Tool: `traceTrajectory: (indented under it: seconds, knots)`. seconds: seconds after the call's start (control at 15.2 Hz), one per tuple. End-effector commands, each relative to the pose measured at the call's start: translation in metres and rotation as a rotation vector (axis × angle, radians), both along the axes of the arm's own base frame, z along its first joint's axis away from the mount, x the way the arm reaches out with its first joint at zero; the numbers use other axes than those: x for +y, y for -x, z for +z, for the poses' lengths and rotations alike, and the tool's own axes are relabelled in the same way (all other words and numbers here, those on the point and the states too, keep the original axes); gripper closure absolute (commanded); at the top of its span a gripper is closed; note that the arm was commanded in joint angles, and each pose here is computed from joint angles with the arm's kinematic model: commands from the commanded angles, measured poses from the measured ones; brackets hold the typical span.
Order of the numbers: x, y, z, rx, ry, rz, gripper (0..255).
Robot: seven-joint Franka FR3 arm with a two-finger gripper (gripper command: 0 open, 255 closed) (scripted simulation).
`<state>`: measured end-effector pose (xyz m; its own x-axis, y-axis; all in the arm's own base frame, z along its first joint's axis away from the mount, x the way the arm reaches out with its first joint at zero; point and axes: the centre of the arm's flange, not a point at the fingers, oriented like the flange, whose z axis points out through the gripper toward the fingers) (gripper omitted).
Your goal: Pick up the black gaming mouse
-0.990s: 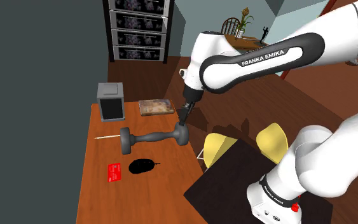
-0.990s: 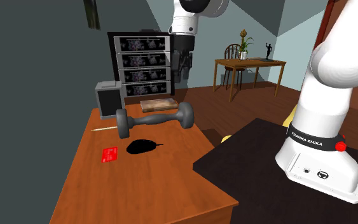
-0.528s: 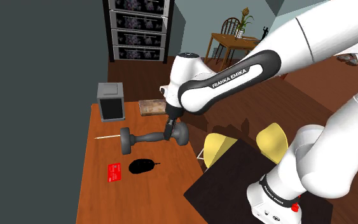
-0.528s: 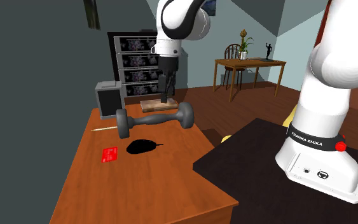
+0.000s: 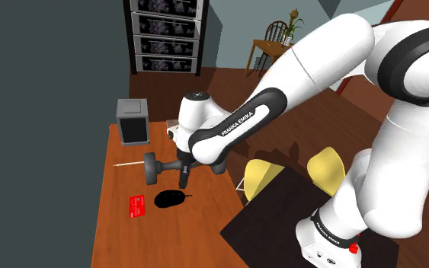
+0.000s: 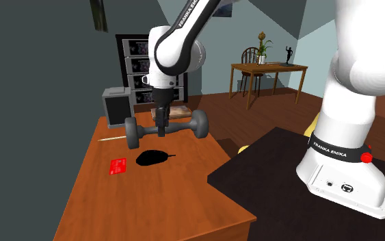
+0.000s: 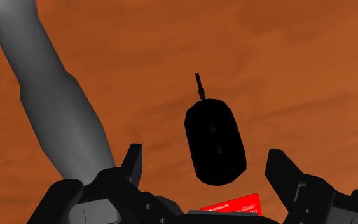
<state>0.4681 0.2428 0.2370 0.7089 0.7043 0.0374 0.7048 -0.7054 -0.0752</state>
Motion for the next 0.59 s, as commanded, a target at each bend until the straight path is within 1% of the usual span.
traceTrajectory:
  seconds: [0.0,0.26,0.53]
  knots:
    - [0.017,-0.001,-0.02,-0.001,-0.001,0.05,0]
    - [0.049,-0.003,-0.057,-0.002,-0.001,0.139,0]
    - [0.049,-0.003,-0.078,-0.002,-0.001,0.139,0]
